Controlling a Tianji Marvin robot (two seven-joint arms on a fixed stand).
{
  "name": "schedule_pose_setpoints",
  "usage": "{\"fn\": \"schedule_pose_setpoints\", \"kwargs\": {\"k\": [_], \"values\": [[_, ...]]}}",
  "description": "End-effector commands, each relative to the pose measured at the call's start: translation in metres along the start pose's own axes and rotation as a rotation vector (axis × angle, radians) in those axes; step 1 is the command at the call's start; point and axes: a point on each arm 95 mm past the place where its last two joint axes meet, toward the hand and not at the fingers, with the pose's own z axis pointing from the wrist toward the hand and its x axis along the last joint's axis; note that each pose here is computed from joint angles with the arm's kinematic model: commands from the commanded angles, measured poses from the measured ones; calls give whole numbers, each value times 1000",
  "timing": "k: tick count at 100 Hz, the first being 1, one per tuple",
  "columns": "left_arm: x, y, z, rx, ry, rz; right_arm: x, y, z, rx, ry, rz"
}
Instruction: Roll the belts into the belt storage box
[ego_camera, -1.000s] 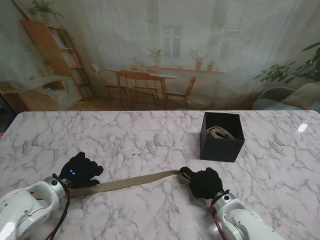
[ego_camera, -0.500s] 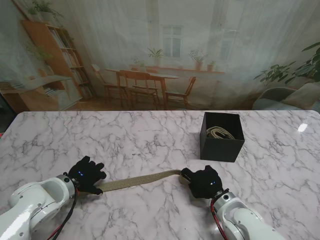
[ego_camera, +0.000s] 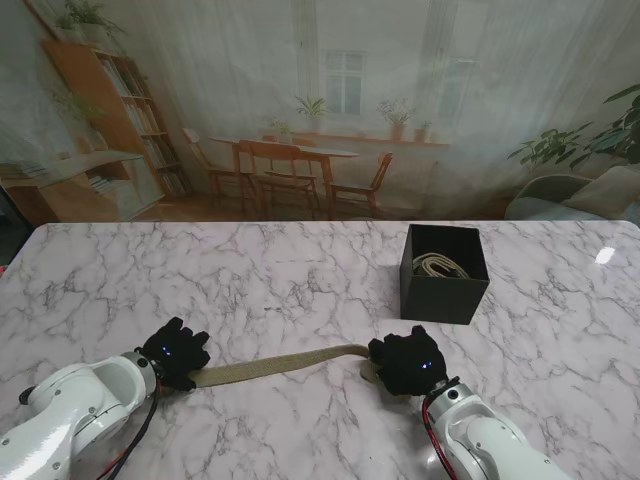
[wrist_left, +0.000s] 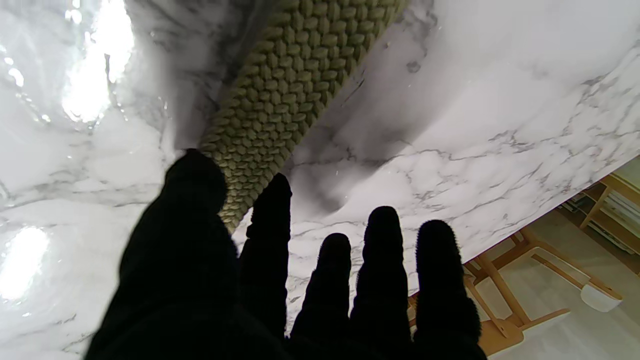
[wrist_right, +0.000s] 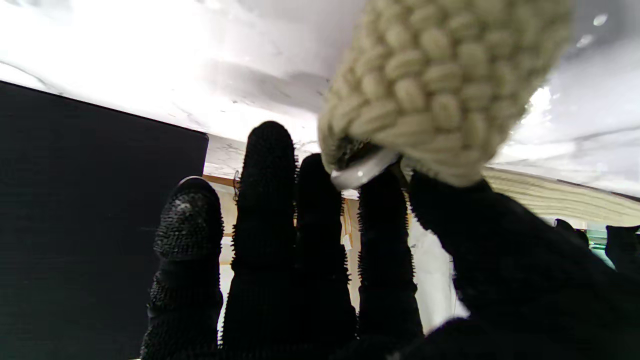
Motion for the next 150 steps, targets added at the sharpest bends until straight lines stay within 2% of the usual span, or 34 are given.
{"fn": "schedule_pose_setpoints", "kwargs": {"k": [1,30,52,86,106,116,150], "values": [[1,5,1,-30,-2,4,3,-9,-6,30,-1,-3],[-3,10,-6,-29,-40,11,-1,-7,-9,5,24,-32],[-6,13,-10,-31,-59,6,-3,2,-15,-17,32,-31],[-5,13,-11,-43,-50,10,-9,-1,-21,35,48,-125],[-4,13,-8,-54,-41,27,-8,-3,-19,21,39,-117],[-4,16,-7,-61,-60,33,-8,-3,-19,18,39,-113],[-8,18,-12,-37,-77,23,-8,-4,-18,23,35,-116]]}}
